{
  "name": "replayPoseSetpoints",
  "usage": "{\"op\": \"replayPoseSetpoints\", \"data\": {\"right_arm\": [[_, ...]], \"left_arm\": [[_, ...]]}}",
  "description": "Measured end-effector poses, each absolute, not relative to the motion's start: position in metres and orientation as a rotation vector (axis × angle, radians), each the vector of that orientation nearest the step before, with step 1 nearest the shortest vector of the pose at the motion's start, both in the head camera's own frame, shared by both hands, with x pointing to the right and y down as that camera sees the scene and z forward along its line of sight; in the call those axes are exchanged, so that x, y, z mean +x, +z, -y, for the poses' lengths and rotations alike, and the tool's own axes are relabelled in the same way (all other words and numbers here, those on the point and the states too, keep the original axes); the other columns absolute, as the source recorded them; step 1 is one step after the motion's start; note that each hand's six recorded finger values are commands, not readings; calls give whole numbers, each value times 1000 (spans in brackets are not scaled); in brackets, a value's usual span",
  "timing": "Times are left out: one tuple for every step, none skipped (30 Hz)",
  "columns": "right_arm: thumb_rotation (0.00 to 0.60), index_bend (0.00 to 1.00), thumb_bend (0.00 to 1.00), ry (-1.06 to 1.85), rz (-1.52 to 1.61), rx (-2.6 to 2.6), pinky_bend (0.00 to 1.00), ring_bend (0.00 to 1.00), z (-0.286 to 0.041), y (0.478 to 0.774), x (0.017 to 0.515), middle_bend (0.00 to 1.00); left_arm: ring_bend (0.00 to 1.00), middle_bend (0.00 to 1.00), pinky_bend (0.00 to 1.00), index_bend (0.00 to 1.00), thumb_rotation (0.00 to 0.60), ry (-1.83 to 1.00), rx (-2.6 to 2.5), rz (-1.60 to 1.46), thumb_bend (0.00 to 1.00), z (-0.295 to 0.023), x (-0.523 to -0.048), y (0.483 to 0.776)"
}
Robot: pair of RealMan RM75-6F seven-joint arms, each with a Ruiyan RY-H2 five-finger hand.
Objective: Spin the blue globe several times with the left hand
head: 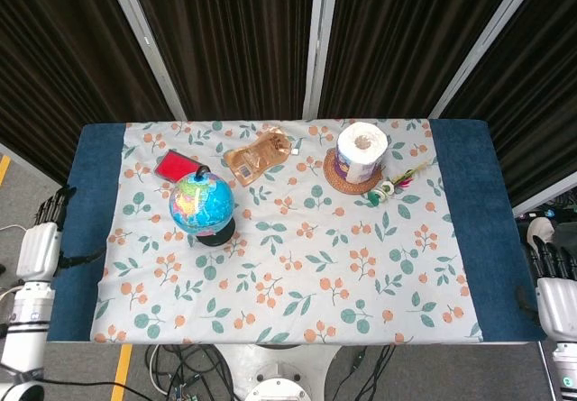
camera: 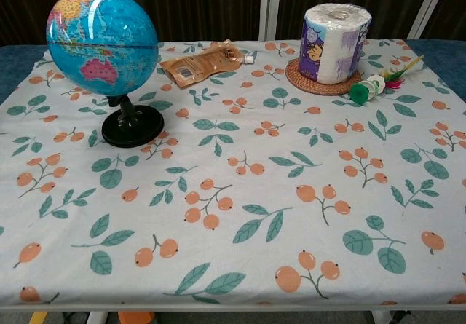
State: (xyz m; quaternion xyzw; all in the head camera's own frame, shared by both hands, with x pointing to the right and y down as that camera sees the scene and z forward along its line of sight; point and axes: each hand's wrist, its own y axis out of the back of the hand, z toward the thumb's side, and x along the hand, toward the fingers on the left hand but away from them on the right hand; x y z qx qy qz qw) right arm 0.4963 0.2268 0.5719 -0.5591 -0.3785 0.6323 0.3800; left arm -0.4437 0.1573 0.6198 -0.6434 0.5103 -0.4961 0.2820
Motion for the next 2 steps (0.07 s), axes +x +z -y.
{"op": "replayPoseSetpoints", "data": {"right_arm": [[600,0,379,1614,961,-1436,0,0,-229,574,494,0],[600,0,379,1613,957,-1441,0,0,-230,575,493,0]], "left_arm": [[0,0,0,18,600,-1331,-1717,-1302,0,-166,-445,618],[0,0,0,18,600,-1333,-1710,-1220,0,-177,-446,615]]}}
